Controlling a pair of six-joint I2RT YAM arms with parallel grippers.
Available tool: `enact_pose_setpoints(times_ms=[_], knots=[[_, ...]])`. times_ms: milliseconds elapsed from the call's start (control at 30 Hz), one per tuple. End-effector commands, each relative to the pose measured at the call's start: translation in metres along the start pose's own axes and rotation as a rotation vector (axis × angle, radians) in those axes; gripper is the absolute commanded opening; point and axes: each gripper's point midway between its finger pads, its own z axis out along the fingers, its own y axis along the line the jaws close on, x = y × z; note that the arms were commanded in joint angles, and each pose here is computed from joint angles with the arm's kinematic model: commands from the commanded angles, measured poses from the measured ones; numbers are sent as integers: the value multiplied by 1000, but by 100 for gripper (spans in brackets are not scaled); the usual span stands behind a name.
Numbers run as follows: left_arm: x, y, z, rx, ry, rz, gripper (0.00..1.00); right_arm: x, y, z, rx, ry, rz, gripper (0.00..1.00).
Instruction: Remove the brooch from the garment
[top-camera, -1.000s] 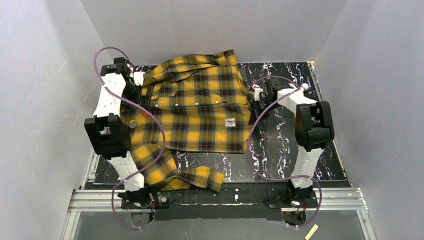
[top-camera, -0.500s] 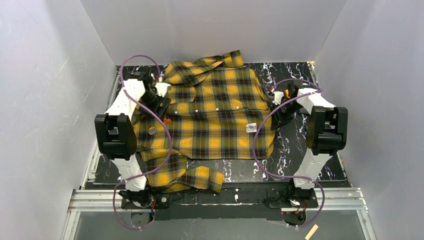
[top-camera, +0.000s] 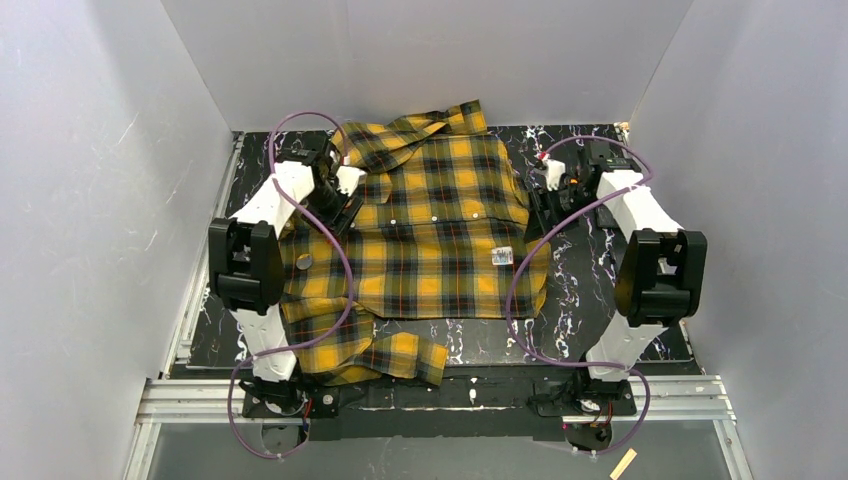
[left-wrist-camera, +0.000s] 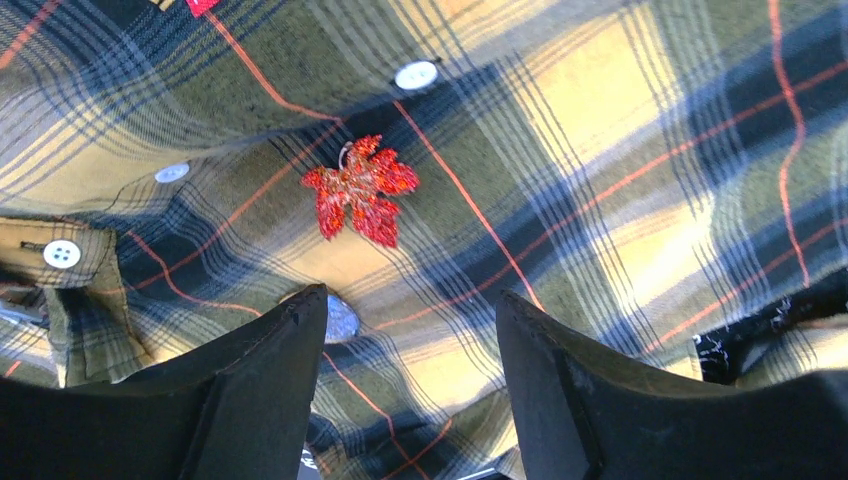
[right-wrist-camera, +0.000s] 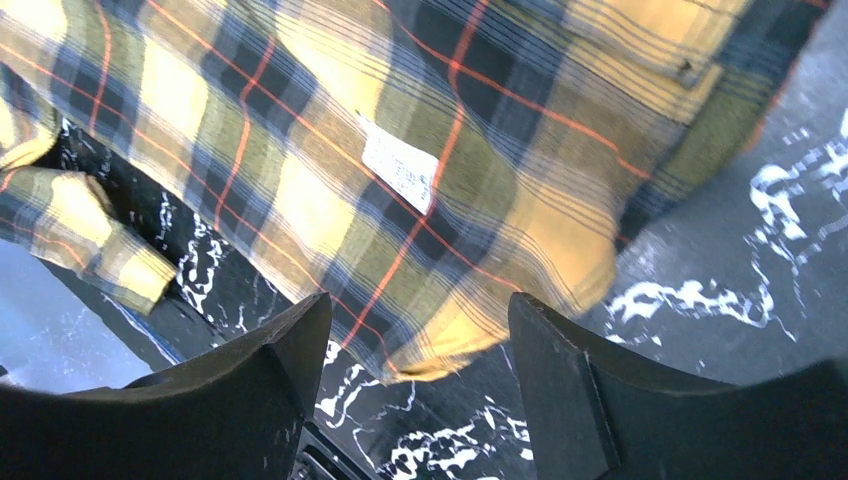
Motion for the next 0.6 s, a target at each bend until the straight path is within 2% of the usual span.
enact_pose_setpoints(times_ms=[0,300,467,567], knots=[[-4,9,13,-42,26,-42,61,-34,31,-4,-54,-98,-49,75],[7,12,42,-63,101,-99,67,-43,43,9,-85,-105,-61,75],[4,15,52,-74,106,-126,67,-45,47,12,-91,-110,-62,75],[1,13,56,-64,104,-129,64,-46,49,14,-95,-111,-66,74]])
